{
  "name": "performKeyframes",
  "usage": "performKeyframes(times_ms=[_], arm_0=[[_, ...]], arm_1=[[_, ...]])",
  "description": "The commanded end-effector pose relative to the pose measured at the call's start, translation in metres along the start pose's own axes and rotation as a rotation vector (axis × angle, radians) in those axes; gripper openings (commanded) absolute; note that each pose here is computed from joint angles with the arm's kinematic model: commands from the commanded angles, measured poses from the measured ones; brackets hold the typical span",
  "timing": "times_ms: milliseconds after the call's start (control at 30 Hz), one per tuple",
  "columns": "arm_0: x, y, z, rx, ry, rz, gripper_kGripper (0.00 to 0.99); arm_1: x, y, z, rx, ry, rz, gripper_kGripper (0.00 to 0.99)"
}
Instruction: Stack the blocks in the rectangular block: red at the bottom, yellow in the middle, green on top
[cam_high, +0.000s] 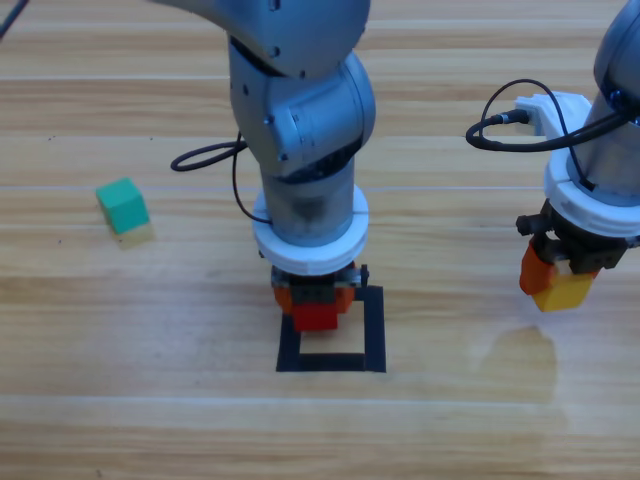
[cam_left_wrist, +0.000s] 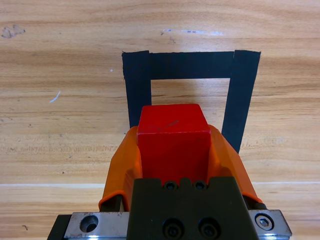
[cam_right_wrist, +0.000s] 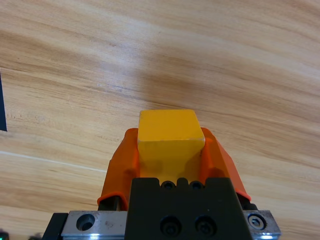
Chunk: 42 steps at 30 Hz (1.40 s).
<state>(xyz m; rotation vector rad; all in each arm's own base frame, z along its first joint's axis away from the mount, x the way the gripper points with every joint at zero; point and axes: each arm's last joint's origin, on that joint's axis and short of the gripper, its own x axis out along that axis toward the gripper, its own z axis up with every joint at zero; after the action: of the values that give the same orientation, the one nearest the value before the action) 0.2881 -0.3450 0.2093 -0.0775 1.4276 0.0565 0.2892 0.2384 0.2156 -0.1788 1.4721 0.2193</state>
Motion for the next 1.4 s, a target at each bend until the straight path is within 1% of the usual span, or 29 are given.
performKeyframes(times_ms=[33,333,1000,1200,1267,1333,1400], arm_0=[[0.021,-0.013,-0.017,0.046,0.037,0.034,0.04],[0.033,-0.023,-0.022,0.058,0.041,0.044,0.041],[0.051,-0.033,-0.017,0.06,0.043,0.052,0.041],[0.052,-0.032,-0.017,0.059,0.045,0.058,0.057],[0.052,-0.031,-0.016,0.06,0.045,0.06,0.1],[0.051,-0.031,-0.016,0.059,0.043,0.058,0.215],[0.048,-0.03,-0.016,0.056,0.041,0.055,0.368]], arm_1=[[-0.019,0.005,-0.009,-0.003,-0.051,0.03,0.36],[-0.019,0.005,-0.01,-0.003,-0.049,0.029,0.362],[-0.024,0.004,-0.01,-0.007,-0.066,0.037,0.362],[-0.023,0.004,-0.011,-0.007,-0.067,0.038,0.362],[-0.023,0.004,-0.011,-0.008,-0.067,0.038,0.362],[-0.023,0.004,-0.01,-0.007,-0.066,0.037,0.362],[-0.022,0.004,-0.01,-0.007,-0.064,0.037,0.362]])
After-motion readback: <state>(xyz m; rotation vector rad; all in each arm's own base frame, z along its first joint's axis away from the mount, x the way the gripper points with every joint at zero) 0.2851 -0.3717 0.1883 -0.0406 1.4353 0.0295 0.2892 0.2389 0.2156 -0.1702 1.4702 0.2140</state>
